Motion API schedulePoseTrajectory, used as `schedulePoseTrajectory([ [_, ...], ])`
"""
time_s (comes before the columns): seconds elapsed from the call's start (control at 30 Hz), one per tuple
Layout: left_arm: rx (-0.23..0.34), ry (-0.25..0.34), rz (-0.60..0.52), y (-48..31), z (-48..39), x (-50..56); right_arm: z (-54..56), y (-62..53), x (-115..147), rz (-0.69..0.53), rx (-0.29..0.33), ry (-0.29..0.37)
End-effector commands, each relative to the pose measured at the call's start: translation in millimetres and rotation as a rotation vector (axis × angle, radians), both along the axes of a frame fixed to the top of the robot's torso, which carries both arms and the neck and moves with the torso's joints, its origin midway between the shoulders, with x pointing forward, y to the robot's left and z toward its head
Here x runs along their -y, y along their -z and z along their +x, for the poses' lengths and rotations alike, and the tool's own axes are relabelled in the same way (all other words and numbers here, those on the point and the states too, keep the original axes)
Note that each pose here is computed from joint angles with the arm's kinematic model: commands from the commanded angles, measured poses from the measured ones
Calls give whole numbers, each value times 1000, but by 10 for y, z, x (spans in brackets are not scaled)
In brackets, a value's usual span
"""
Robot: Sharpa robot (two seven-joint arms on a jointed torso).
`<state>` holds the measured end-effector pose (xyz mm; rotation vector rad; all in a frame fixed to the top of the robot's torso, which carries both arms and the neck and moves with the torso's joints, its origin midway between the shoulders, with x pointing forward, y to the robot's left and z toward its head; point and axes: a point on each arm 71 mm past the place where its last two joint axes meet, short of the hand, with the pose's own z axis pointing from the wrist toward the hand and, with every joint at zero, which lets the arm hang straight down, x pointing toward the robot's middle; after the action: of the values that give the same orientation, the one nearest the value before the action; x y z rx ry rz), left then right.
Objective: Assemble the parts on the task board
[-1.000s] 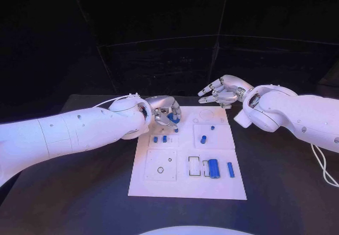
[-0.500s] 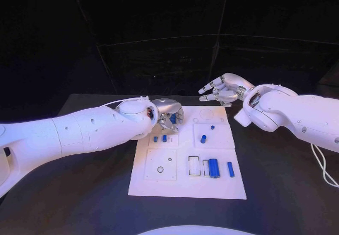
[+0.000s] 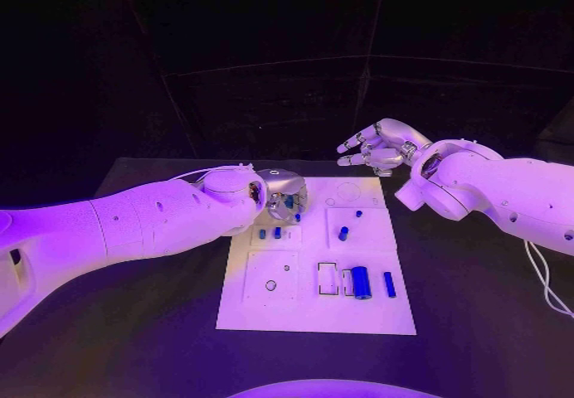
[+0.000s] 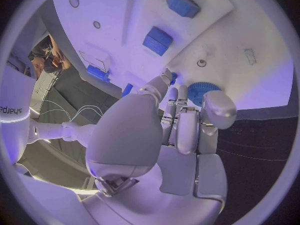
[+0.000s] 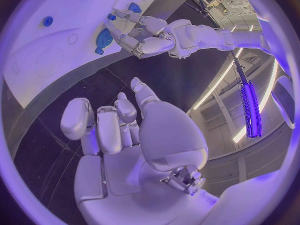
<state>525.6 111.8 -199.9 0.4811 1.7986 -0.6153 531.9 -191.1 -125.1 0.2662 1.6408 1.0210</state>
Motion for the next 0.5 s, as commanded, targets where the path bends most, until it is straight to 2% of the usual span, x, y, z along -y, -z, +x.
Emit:
schedulePoseTrajectory([
  [0.03,-3,0,20,6,5,11,2,-28,-8,6,23,2],
  [0.5,-22,10,33,50,1,58,1,-25,-24,5,18,-4],
])
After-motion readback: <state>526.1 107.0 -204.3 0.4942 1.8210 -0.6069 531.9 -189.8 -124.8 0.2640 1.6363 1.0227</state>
